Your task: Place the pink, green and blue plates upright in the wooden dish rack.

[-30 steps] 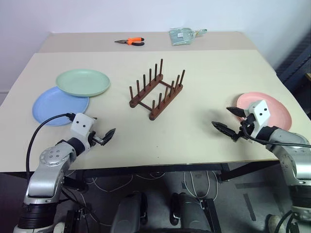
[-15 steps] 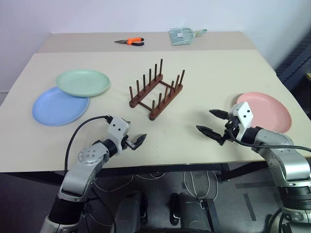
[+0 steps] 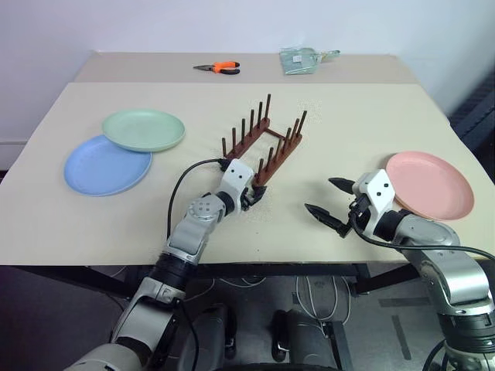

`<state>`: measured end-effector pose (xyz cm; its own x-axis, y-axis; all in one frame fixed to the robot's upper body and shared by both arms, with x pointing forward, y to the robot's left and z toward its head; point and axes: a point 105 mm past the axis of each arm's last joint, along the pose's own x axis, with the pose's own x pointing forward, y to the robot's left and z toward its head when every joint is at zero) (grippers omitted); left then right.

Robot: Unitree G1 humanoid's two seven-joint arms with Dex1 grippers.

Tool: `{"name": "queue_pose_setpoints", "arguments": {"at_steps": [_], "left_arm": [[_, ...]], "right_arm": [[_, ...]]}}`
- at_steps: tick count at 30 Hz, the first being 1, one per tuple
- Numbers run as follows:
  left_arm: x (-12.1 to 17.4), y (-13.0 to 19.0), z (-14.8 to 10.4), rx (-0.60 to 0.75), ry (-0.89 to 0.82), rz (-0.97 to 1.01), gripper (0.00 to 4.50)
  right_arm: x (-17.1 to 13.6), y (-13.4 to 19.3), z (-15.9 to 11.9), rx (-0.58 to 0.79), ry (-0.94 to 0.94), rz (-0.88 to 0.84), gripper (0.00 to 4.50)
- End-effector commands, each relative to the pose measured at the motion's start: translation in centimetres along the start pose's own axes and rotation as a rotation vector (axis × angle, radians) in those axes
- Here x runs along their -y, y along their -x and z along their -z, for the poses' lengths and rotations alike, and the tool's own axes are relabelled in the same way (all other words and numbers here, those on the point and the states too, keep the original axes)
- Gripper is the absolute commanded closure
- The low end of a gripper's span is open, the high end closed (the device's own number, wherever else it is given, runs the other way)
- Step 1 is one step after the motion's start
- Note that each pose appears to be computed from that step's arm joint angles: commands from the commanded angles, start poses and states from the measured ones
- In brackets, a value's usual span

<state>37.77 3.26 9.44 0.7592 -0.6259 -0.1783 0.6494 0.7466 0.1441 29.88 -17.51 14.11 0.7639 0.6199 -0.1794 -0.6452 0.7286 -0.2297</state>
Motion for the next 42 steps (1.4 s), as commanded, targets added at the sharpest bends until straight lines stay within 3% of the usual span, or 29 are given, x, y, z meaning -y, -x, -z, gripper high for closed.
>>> {"name": "queue_pose_setpoints", "arguments": {"at_steps": [1,2,10,16,17,21,22,24,27,32,36,42], "left_arm": [[0.3,0.3,0.8,-0.017,-0.032,0.044,3.22],[0.4,0.4,0.7,-0.012,-0.043,0.072,3.77],[2.6,2.7,0.0,0.008,-0.204,0.498,3.77],[1.3,2.3,1.0,-0.017,-0.26,0.521,3.77],[0.7,2.3,1.3,-0.026,-0.247,0.495,2.72],[-1.7,3.1,2.4,-0.091,-0.212,0.38,0.78],[-2.4,3.8,2.8,-0.115,-0.205,0.35,0.35],[-2.9,6.0,2.9,-0.136,-0.167,0.346,0.28],[-1.2,8.4,2.0,-0.116,-0.093,0.416,1.14],[3.4,8.4,0.3,-0.101,-0.076,0.507,3.73],[4.7,5.9,1.3,-0.171,-0.173,0.413,3.73],[0.4,3.6,2.9,-0.244,-0.257,0.115,3.73]], "right_arm": [[1.0,0.7,-0.7,0.018,0.062,0.029,0.0],[1.1,0.8,-0.6,0.012,0.068,0.032,0.0],[3.1,2.3,0.4,-0.034,0.108,0.085,0.0],[3.7,2.7,0.6,-0.04,0.122,0.116,0.0],[3.7,2.8,0.5,-0.042,0.125,0.118,0.0],[3.5,3.0,0.7,-0.068,0.131,0.114,0.0],[3.5,3.1,0.9,-0.083,0.132,0.11,0.0],[3.5,3.2,1.4,-0.124,0.125,0.098,0.55],[3.4,3.0,2.2,-0.169,0.121,0.084,1.79],[4.0,1.9,4.3,-0.248,0.145,0.111,4.47],[3.2,-0.4,4.7,-0.25,0.144,0.074,4.47],[4.6,-3.8,5.3,-0.278,0.172,0.154,4.47]]}}
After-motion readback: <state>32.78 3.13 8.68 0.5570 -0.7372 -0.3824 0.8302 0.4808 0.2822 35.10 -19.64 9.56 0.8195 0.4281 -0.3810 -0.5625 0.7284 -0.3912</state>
